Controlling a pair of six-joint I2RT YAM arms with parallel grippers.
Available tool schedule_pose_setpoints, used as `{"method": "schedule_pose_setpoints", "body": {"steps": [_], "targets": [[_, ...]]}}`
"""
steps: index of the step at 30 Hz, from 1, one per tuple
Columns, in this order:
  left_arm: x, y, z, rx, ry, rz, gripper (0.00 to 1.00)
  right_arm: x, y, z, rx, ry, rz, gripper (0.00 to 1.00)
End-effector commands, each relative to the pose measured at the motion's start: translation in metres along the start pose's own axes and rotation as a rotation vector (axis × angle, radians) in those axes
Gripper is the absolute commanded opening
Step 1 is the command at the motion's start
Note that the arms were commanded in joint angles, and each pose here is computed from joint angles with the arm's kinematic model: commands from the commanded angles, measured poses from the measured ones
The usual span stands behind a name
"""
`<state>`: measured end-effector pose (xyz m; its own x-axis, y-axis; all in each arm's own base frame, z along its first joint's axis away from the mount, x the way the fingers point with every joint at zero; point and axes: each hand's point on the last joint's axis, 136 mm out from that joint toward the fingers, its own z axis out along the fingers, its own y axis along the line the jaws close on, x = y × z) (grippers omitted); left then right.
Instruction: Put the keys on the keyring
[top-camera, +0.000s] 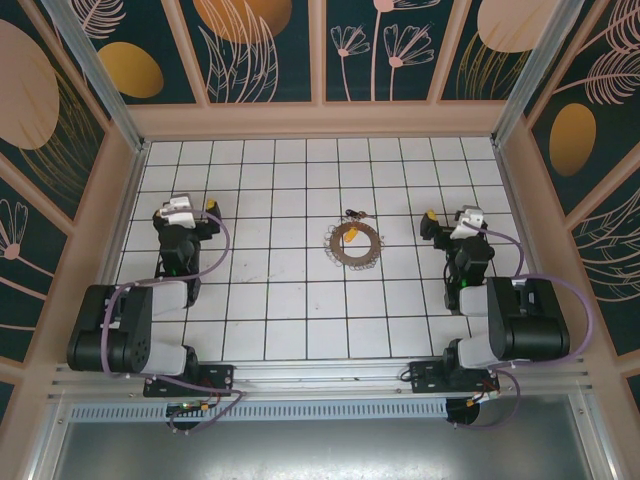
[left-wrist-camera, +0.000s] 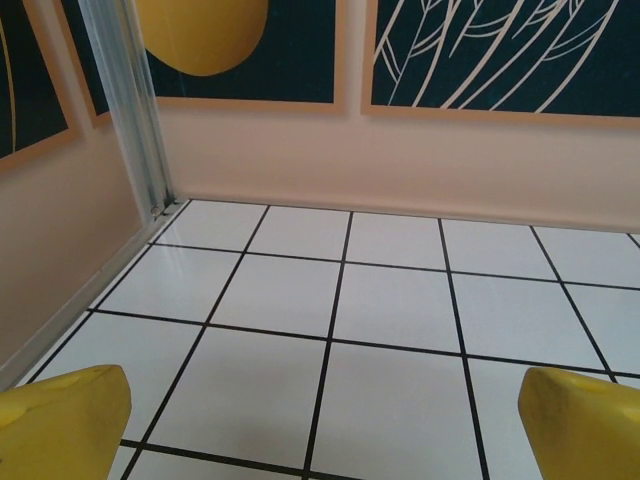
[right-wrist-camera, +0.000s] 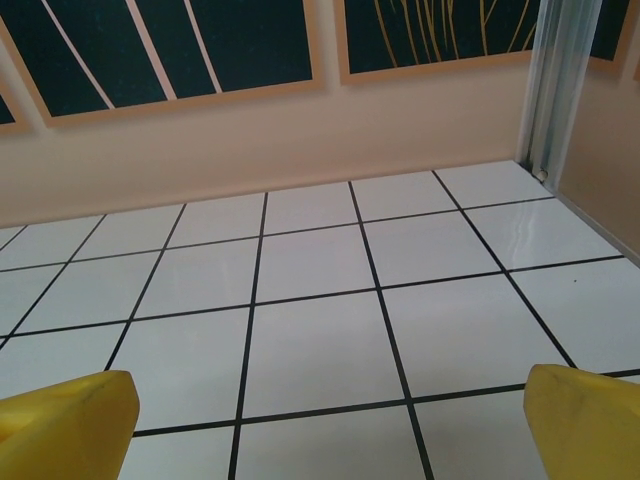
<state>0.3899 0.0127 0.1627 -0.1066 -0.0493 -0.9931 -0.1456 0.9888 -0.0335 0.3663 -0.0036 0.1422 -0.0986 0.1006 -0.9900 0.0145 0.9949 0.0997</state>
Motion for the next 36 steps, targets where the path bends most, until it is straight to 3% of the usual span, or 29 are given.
{"method": "schedule_pose_setpoints", "body": {"steps": [1, 6, 10, 15, 20, 27, 36], "targets": [[0.006, 0.002, 0.000, -0.011, 0.065, -0.005, 0.99, -0.020, 0.003, 0.002, 0.024, -0.028, -0.029, 0.99], [-0.006, -0.002, 0.001, -0.005, 0.097, -0.058, 0.99, -0.042, 0.023, 0.000, 0.006, -0.028, -0.060, 0.99], [-0.024, -0.033, -0.003, 0.091, 0.126, -0.081, 0.99, -0.051, 0.044, -0.001, -0.043, 0.023, 0.019, 0.99], [-0.040, -0.097, -0.022, 0.304, 0.194, -0.156, 0.99, -0.039, 0.057, 0.003, -0.037, 0.212, 0.180, 0.99], [-0.054, -0.139, -0.055, 0.527, 0.308, -0.318, 0.99, -0.023, 0.091, -0.009, -0.171, 0.324, 0.208, 0.99], [-0.060, -0.188, -0.103, 0.699, 0.403, -0.278, 0.99, 0.003, 0.119, -0.027, -0.289, 0.414, 0.215, 0.99], [0.004, -0.273, -0.106, 0.711, 0.618, -0.073, 0.99, 0.019, 0.125, -0.027, -0.334, 0.489, 0.216, 0.99]]}}
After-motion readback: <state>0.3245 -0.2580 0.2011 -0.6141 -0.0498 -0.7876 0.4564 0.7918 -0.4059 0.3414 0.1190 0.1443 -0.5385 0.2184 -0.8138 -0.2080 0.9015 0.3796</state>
